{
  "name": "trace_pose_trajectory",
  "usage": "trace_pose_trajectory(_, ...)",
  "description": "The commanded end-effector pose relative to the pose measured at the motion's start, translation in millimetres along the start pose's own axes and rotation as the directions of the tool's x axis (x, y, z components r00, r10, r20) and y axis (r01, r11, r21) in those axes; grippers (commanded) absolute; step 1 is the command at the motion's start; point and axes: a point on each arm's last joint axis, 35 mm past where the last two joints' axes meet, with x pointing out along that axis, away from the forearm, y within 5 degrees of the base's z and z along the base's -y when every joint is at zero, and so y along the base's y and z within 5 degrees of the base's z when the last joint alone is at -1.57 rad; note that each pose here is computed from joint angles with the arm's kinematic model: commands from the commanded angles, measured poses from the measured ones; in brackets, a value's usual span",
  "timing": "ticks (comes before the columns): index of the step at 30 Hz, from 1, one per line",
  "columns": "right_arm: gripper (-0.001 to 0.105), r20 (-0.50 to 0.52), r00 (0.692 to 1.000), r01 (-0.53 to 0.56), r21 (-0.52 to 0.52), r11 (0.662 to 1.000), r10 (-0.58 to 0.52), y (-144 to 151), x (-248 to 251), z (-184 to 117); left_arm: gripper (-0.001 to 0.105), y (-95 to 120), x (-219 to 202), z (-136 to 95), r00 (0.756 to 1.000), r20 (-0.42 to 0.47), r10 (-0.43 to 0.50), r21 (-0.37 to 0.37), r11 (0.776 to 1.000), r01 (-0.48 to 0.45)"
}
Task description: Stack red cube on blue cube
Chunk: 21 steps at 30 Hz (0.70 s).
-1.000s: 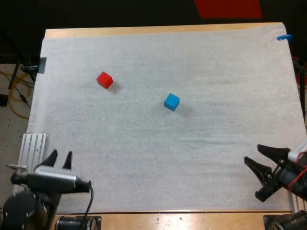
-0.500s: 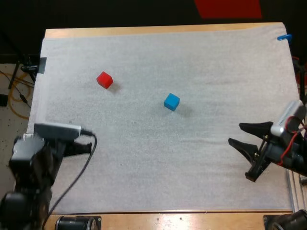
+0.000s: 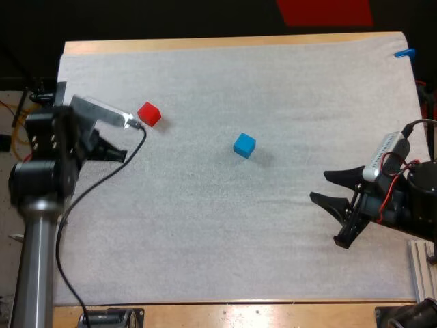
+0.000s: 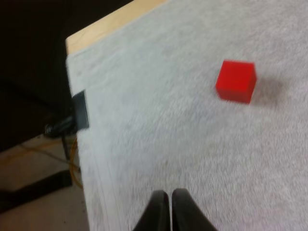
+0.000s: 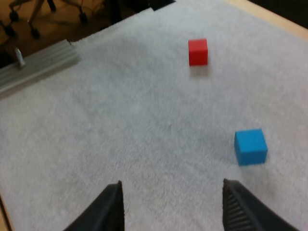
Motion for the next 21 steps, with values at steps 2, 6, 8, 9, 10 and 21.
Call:
trace_pose_trajectory(2, 0.045, 0.037, 0.999, 0.012, -0.033, 0.999, -0.011, -2, -2, 6, 0.0, -4, 22, 17, 1.0, -0.019, -0.001, 0.07, 0.998, 0.003)
trace_pose_trajectory(6, 0.045, 0.036, 0.999, 0.011, -0.032, 0.999, -0.01, -1, -2, 6, 0.0, -7, 51, 34, 0.998, -0.055, -0.02, 0.116, 0.993, 0.026)
trace_pose_trajectory(8, 0.045, 0.036, 0.999, 0.011, -0.032, 0.999, -0.01, -2, -2, 6, 0.0, -9, 70, 43, 0.997, -0.079, -0.027, 0.164, 0.986, 0.04)
trace_pose_trajectory(9, 0.045, 0.034, 0.999, 0.01, -0.031, 0.999, -0.009, -1, -1, 5, 0.0, -9, 73, 45, 0.996, -0.082, -0.029, 0.18, 0.983, 0.044)
trace_pose_trajectory(10, 0.045, 0.033, 0.999, 0.01, -0.03, 0.999, -0.009, -1, -1, 5, 0.0, -12, 82, 50, 0.995, -0.089, -0.035, 0.205, 0.977, 0.053)
trace_pose_trajectory(21, 0.045, 0.029, 1.0, 0.006, 0.003, 1.0, -0.006, -2, 0, 4, 0.0, -44, 167, 73, 0.983, -0.183, -0.017, 0.286, 0.956, 0.069)
